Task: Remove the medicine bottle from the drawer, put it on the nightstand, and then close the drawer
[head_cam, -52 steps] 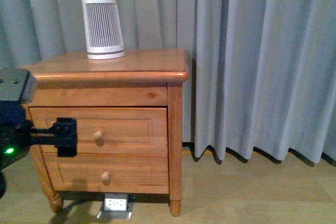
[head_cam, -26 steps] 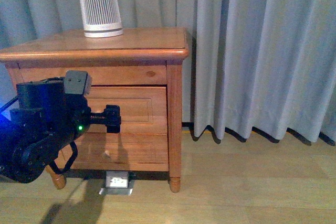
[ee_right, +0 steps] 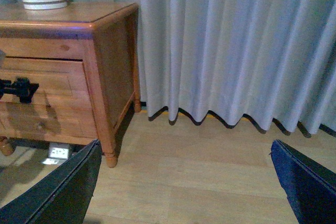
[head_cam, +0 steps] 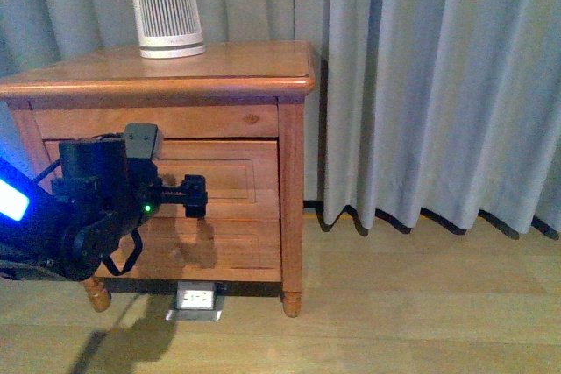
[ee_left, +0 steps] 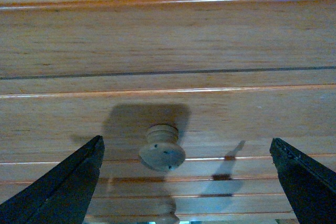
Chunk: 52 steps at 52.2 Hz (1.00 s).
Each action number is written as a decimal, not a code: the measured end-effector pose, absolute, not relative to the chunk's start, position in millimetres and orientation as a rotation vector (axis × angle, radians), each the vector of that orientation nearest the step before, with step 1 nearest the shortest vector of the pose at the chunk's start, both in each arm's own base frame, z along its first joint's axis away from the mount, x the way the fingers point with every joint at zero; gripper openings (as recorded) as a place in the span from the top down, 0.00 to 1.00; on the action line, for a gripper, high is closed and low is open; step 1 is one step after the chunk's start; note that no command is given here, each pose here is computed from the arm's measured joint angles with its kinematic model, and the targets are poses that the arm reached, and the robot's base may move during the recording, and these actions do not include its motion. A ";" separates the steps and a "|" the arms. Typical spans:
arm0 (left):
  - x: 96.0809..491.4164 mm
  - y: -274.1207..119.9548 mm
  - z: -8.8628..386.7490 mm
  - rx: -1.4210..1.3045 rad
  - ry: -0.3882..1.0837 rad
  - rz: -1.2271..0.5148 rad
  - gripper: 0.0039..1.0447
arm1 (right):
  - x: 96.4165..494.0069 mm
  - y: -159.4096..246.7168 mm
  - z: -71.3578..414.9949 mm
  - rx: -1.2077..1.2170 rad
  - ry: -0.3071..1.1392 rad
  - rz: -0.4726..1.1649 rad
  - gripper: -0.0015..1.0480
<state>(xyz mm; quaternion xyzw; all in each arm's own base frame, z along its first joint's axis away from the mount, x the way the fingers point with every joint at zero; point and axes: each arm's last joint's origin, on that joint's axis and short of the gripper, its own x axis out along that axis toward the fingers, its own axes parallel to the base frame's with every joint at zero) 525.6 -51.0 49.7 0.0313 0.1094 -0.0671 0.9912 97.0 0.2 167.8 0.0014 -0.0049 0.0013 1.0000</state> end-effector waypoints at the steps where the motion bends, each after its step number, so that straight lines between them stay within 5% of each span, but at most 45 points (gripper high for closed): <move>1: 527.1 -50.1 49.4 0.063 0.219 -0.133 0.06 | 97.0 0.2 167.8 0.003 -0.010 0.003 0.07; 20: 539.4 -43.5 41.0 0.037 0.236 -0.120 0.07 | 97.0 0.2 167.8 0.003 -0.010 0.003 0.07; 42: 540.6 -43.5 37.3 0.021 0.243 -0.116 0.71 | 97.0 0.2 167.8 0.002 -0.010 0.003 0.07; 52: 540.7 -43.4 37.5 0.021 0.241 -0.118 0.76 | 97.0 0.2 167.8 0.002 -0.010 0.003 0.07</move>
